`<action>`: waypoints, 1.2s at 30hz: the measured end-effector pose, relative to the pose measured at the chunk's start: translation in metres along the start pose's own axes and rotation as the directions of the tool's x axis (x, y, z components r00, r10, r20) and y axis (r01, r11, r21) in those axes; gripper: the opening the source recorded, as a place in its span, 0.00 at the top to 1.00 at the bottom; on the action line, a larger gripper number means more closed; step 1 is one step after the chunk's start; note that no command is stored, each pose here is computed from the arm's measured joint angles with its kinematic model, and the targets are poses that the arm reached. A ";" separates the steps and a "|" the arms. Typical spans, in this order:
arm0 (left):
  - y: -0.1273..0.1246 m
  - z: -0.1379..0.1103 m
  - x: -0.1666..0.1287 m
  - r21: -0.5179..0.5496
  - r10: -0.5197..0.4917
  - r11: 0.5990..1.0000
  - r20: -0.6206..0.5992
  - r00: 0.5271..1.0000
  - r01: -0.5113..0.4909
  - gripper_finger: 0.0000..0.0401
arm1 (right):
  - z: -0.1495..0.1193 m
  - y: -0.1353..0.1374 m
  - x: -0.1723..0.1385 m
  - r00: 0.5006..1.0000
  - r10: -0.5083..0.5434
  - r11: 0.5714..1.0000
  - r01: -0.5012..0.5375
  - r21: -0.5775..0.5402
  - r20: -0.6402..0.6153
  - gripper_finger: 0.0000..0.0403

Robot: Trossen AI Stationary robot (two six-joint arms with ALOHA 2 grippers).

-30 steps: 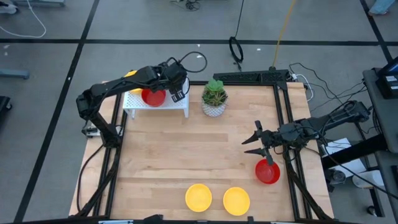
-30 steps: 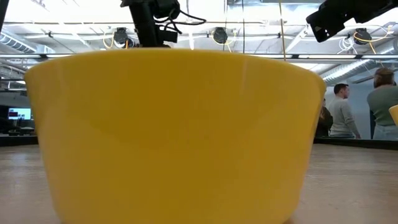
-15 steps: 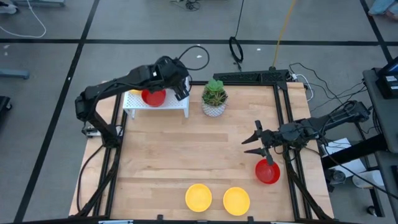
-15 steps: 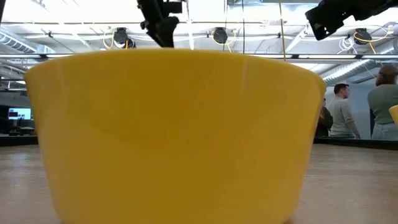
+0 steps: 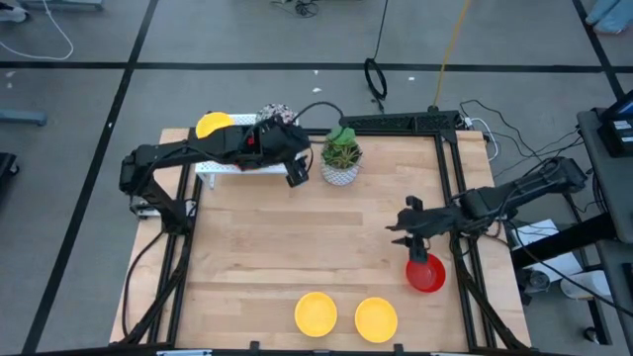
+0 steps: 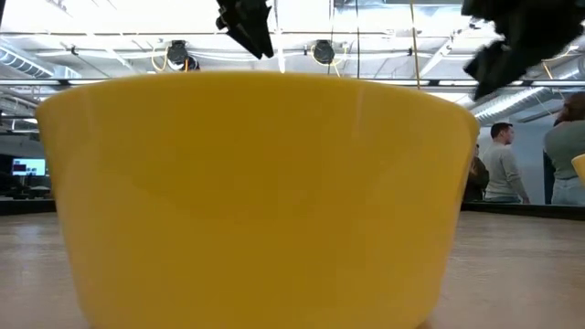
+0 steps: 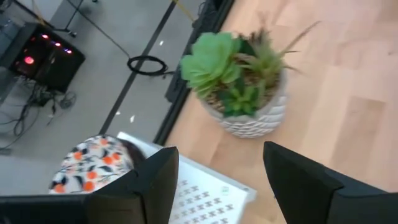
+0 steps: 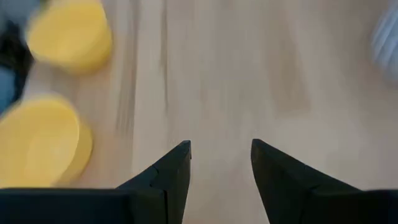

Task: Pick & Place Mini bowls
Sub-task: Stack the red bowl on top of the other red bowl on the shelf

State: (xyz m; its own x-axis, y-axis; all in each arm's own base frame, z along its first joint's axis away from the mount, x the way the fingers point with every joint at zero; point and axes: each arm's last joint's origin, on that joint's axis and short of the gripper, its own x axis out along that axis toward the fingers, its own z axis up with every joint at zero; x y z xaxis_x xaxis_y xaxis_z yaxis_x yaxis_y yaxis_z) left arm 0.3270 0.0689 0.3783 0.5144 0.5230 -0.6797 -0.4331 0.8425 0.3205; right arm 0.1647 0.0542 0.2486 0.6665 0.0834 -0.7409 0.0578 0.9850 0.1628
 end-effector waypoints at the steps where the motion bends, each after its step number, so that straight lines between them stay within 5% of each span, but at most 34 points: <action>1: -0.003 0.000 -0.001 0.002 -0.007 1.000 0.003 1.000 0.007 0.40 | -0.002 0.001 0.003 0.997 0.010 0.999 -0.008 0.034 -0.075 0.61; 9: -0.021 0.000 -0.010 0.040 -0.046 0.998 0.021 0.999 0.045 0.40 | -0.021 0.024 0.035 0.869 0.210 0.945 -0.063 0.321 -0.449 0.61; 19: -0.031 -0.001 -0.015 0.062 -0.069 0.996 0.026 0.997 0.067 0.40 | -0.036 0.061 0.048 0.865 0.204 0.882 0.041 0.469 -0.459 0.61; 28: -0.035 -0.001 -0.017 0.074 -0.076 0.995 0.029 0.997 0.074 0.40 | -0.058 0.077 0.074 0.817 0.118 0.875 0.183 0.449 -0.564 0.61; 36: -0.035 -0.001 -0.017 0.071 -0.076 0.995 0.028 0.997 0.073 0.40 | -0.070 0.070 0.083 0.758 -0.015 0.908 0.283 0.308 -0.652 0.67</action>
State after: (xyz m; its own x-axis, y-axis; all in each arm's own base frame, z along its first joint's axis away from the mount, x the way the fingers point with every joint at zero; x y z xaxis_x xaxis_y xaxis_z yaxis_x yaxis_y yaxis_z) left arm 0.3324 0.0309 0.3778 0.5663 0.4612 -0.6830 -0.3407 0.8856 0.3155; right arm 0.1719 0.1404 0.1531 0.0202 0.1469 -0.9889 0.4701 0.8716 0.1391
